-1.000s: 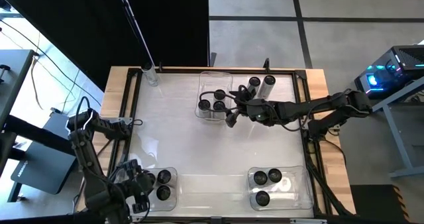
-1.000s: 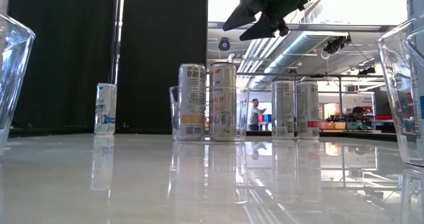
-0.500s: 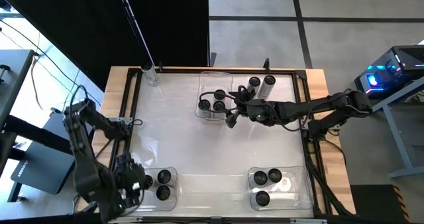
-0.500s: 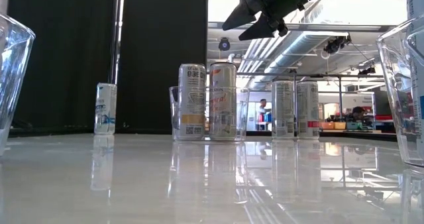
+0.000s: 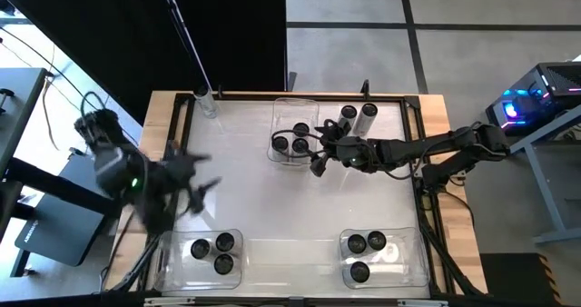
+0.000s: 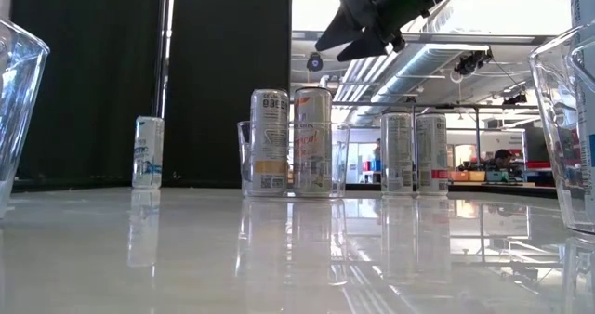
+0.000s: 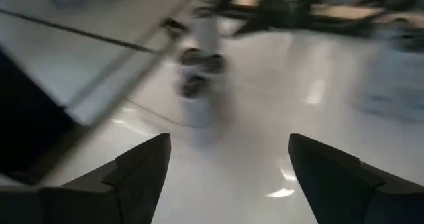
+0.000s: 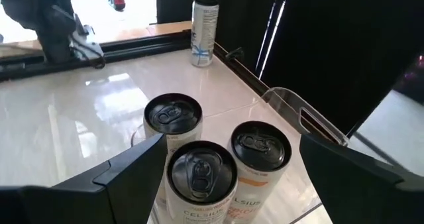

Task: Sort soda cans
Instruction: Put the white blue soda can into the bottom right transparent bin

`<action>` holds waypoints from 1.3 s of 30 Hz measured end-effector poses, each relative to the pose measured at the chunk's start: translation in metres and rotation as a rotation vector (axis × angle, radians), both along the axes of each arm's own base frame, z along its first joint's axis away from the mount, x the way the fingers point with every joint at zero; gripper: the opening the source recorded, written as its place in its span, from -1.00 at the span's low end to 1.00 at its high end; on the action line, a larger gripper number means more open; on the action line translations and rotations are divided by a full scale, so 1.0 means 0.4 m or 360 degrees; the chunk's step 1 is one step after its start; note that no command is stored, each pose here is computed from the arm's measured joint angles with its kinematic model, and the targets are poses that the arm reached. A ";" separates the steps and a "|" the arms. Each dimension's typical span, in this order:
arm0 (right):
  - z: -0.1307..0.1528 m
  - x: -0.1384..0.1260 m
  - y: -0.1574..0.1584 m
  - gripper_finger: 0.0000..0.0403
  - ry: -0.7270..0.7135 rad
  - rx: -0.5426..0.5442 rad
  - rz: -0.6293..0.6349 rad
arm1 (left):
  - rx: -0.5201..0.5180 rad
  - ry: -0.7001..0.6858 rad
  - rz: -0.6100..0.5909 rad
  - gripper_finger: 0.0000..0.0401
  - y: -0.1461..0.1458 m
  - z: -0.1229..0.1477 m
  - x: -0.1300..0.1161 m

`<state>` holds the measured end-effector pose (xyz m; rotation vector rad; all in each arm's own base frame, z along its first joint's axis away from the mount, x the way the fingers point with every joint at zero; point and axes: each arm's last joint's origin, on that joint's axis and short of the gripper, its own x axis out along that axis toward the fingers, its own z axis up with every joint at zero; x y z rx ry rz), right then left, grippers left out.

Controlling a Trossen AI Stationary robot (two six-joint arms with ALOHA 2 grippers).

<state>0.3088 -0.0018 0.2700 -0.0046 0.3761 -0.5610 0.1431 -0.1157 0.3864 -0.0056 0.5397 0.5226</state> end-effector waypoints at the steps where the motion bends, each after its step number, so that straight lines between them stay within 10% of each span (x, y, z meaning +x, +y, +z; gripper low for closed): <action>1: 0.000 0.000 0.000 0.69 0.0014 -0.0018 0.0016 | 0.0042 0.0027 0.0042 0.49 0.029 0.003 0.006; 21: 0.010 0.007 -0.014 0.69 0.0066 -0.0183 0.0194 | -0.0275 0.0770 0.0914 0.48 0.627 -0.039 0.054; 31: 0.009 0.009 -0.010 0.69 0.0041 -0.0120 0.0273 | -0.0570 0.1124 0.1044 0.49 0.821 -0.149 0.019; 39: 0.013 0.011 0.004 0.69 0.0010 -0.0112 0.0299 | -0.0816 0.0929 0.1089 0.49 0.899 -0.173 -0.044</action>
